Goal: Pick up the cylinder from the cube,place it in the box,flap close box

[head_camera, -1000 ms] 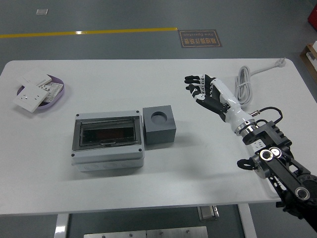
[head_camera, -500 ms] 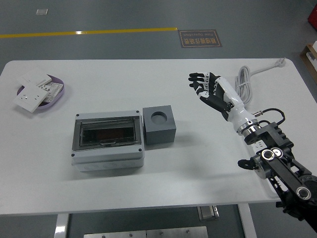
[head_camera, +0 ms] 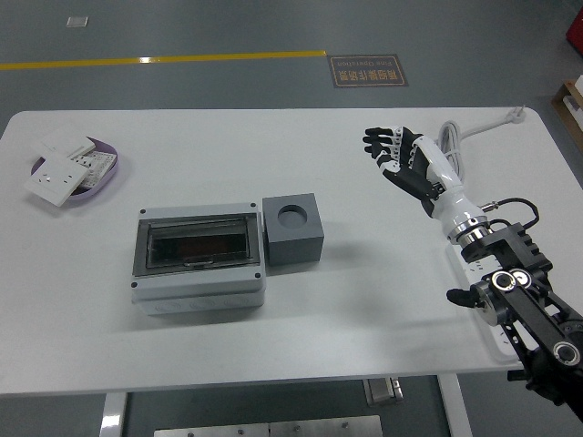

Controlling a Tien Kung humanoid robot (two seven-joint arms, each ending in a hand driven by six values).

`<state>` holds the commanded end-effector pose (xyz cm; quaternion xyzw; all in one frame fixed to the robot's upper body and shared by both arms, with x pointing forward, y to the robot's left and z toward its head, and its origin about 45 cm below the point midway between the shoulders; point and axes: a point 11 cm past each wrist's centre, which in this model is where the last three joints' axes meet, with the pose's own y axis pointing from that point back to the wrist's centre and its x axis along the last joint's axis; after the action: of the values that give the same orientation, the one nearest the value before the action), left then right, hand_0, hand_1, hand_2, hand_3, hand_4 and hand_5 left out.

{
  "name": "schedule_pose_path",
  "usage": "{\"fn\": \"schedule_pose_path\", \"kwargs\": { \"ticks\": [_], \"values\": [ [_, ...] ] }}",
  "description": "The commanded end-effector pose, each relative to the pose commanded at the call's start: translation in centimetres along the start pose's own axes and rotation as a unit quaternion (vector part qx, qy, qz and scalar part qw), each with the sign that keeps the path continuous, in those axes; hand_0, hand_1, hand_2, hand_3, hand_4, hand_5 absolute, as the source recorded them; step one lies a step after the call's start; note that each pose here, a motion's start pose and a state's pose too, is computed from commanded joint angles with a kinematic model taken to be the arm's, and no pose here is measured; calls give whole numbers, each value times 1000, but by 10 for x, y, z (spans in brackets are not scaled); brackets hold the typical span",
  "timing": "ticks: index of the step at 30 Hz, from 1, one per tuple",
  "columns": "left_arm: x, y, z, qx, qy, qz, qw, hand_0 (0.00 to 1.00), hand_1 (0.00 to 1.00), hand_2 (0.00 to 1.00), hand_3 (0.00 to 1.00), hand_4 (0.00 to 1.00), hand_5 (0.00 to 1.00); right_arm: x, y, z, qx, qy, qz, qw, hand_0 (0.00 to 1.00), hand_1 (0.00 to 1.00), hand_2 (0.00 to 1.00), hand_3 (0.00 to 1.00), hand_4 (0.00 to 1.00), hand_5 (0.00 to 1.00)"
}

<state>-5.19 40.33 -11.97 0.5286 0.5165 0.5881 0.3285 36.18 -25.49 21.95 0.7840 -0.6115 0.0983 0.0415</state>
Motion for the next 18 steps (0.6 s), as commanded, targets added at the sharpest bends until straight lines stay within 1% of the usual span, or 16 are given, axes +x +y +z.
{"fn": "schedule_pose_path", "kwargs": {
  "ticks": [6, 13, 18],
  "values": [
    [1, 1, 5, -8, 7, 1, 1000, 923, 852, 854, 951, 2, 2, 5, -2, 0, 1, 6, 9, 1000, 750, 694, 693, 670, 527, 329],
    [-2, 0, 0, -3, 11, -2, 1000, 923, 852, 854, 951, 2, 2, 5, -5, 1, 3, 6, 11, 1000, 750, 696, 691, 671, 522, 328],
    [-1, 0, 2, -6, 11, -1, 1000, 923, 852, 854, 951, 2, 2, 6, -5, 2, 3, 8, 10, 1000, 749, 695, 690, 672, 517, 320]
  ]
}}
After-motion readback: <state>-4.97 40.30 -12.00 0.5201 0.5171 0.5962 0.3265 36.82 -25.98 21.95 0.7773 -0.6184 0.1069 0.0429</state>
